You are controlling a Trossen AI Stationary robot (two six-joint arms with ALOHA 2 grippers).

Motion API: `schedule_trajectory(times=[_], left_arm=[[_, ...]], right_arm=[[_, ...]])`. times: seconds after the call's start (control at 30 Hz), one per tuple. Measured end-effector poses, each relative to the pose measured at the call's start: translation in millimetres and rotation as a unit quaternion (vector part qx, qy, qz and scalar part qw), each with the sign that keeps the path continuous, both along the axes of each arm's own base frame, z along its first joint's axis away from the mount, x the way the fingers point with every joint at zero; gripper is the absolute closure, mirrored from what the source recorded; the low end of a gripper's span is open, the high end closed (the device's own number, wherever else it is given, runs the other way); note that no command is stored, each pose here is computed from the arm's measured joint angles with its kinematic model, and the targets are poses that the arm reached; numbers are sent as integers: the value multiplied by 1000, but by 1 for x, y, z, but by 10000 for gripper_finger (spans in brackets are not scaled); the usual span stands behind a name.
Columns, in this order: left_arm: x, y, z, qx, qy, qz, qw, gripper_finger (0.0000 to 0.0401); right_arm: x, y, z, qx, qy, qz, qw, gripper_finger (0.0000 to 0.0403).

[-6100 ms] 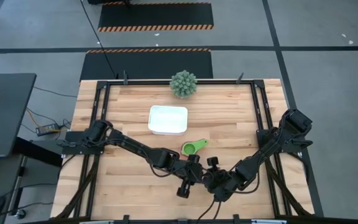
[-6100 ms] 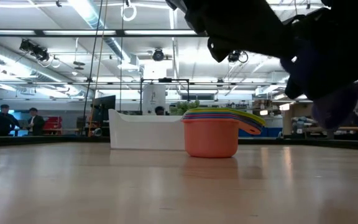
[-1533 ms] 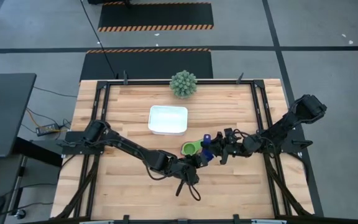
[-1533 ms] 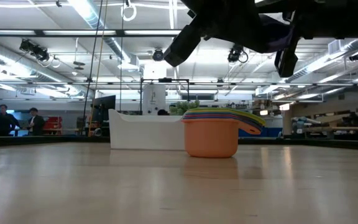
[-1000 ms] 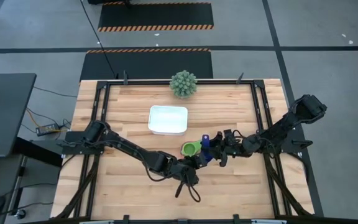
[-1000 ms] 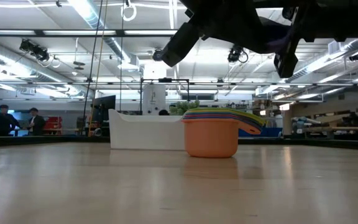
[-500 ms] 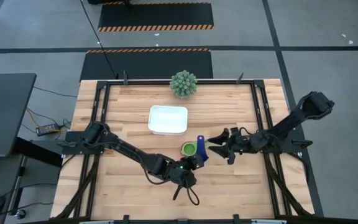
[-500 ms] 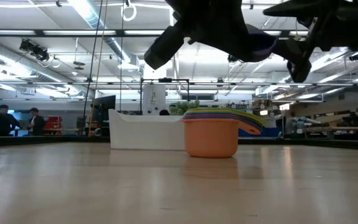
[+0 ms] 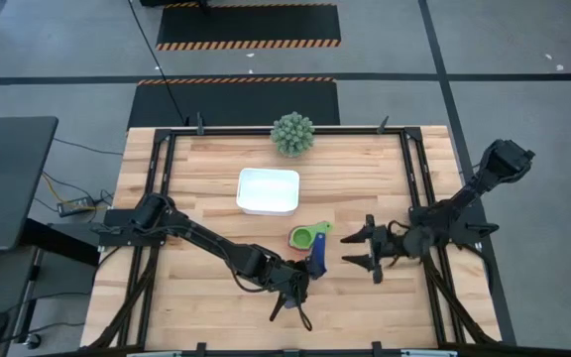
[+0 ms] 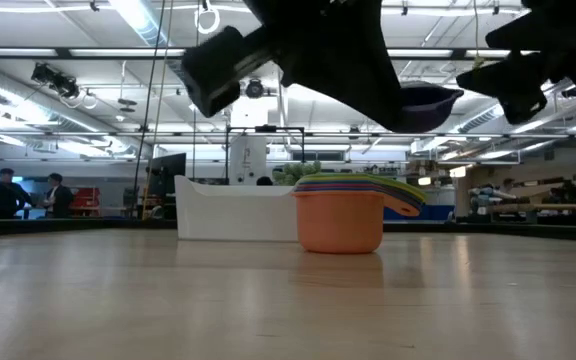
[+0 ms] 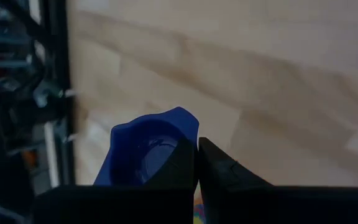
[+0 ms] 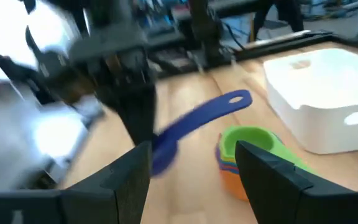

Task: Nest measuring cups in basket
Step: Stack the blue nesting cup on the green nesting cup

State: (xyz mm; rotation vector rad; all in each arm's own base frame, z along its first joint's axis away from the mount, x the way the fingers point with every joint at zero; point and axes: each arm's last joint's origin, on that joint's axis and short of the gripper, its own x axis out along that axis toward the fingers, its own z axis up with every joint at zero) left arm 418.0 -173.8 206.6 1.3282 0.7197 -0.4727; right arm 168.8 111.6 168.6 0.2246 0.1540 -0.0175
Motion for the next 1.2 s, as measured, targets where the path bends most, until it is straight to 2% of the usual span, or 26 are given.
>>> schedule_trajectory(times=[0.17,0.3,0.4,0.53,0.67,0.77,0.97,1.1,1.2], left_arm=[[-5,0,16,-52,-2,-8,999,394],[-12,4,32,-70,-1,-9,997,394],[-19,11,39,-67,21,0,997,394],[-22,21,36,-80,63,4,995,394],[-20,28,36,-102,81,-34,991,394],[-16,39,35,-139,96,-56,984,394],[-9,56,37,-189,103,-114,970,394],[-4,60,41,-216,82,-162,959,394],[-1,69,42,-224,74,-169,957,394]], right_arm=[[8,20,21,-133,50,-3,990,164],[10,29,34,-252,79,4,964,164],[10,30,36,-310,95,-2,946,164],[11,28,36,-297,99,10,950,165],[22,16,34,-262,118,32,957,165],[27,9,33,-252,128,52,958,165],[34,-3,28,-234,162,129,950,165],[39,-10,36,-235,212,127,940,165],[43,-12,44,-243,210,125,939,165]])
